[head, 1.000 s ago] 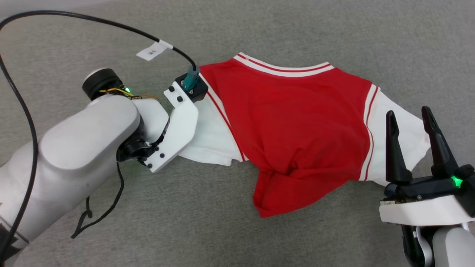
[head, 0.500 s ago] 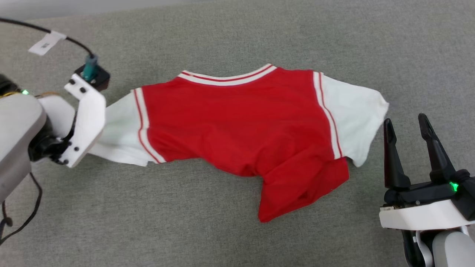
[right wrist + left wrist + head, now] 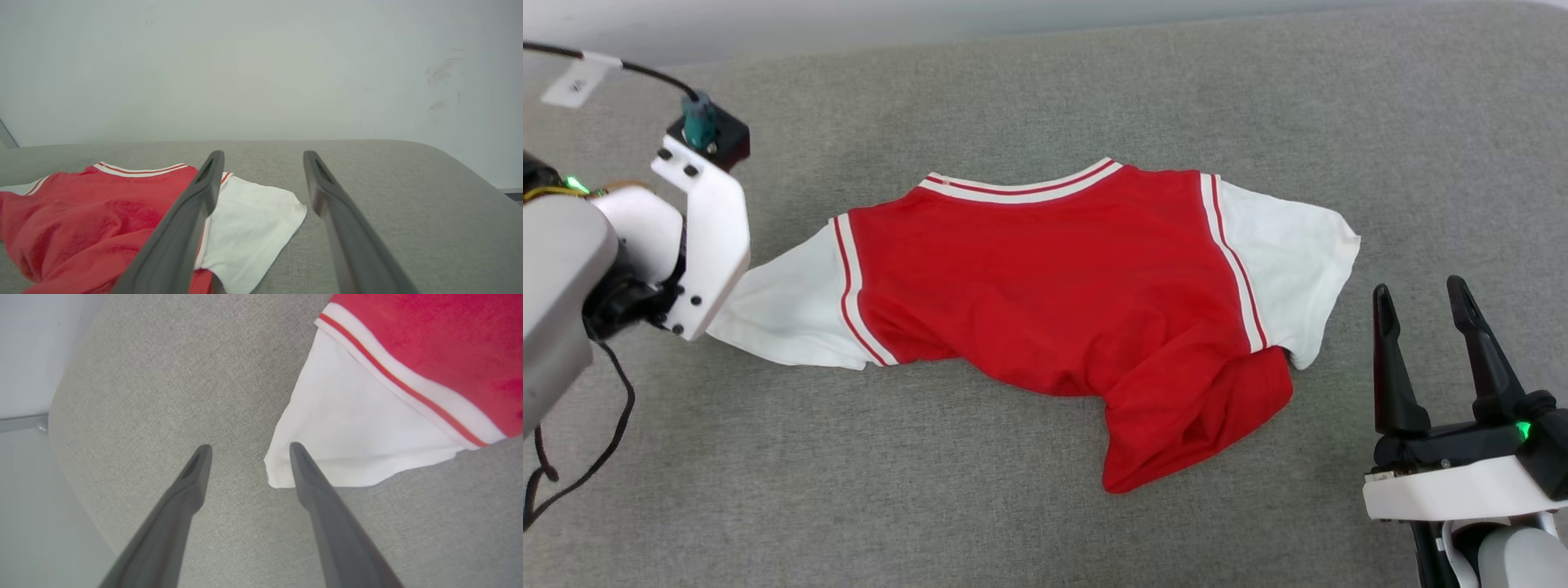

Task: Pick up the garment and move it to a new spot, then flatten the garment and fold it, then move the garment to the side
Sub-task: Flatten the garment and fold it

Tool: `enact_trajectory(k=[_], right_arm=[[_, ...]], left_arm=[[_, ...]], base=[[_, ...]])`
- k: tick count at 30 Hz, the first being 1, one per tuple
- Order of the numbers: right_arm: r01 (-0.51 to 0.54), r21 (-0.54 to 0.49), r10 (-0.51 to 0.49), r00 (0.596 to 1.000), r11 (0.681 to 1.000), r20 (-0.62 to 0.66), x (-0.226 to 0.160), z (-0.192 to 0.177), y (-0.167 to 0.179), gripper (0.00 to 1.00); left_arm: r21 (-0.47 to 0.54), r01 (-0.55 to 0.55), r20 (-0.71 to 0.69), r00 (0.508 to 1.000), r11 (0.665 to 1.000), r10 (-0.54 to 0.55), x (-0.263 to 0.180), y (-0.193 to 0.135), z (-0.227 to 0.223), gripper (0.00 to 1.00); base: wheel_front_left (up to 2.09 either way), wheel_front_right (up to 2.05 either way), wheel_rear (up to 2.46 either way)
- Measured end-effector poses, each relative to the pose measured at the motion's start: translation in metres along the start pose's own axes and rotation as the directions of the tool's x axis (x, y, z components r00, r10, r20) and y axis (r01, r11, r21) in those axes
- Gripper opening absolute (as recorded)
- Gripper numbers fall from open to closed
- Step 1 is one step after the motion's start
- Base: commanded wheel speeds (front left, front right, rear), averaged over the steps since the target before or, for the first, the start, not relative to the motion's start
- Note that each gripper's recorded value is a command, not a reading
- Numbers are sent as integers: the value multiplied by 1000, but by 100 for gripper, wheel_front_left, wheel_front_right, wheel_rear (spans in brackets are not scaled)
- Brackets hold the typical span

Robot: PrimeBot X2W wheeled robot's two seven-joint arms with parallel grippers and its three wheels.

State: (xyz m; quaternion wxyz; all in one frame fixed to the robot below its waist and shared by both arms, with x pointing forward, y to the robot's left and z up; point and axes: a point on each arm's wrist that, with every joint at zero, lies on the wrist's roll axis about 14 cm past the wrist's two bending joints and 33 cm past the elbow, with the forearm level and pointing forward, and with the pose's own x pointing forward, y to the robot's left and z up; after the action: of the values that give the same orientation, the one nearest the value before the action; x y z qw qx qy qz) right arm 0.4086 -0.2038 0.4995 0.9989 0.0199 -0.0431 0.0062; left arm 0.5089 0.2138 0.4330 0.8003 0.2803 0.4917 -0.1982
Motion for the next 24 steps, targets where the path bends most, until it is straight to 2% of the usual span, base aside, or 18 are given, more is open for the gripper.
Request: enact_trajectory(k=[3,8,23,24], right_arm=[[-11,5,11,1000,1000,13,1,4,4,100],[-18,8,18,1000,1000,11,2,3,7,100],[10,-4,-10,999,1000,-40,11,-19,-4,100],[11,-5,-11,999,1000,-45,11,-20,-5,100]], left_arm=[[-8,-18,42,999,1000,18,-18,10,12,100],[-43,0,-27,1000,999,-1,-21,14,1,100],[-79,105,-189,975,991,-118,42,-20,-34,100],[-80,110,-195,973,991,-123,43,-21,-35,65]], base=[[0,0,0],[0,0,0],[0,0,0],[0,0,0]])
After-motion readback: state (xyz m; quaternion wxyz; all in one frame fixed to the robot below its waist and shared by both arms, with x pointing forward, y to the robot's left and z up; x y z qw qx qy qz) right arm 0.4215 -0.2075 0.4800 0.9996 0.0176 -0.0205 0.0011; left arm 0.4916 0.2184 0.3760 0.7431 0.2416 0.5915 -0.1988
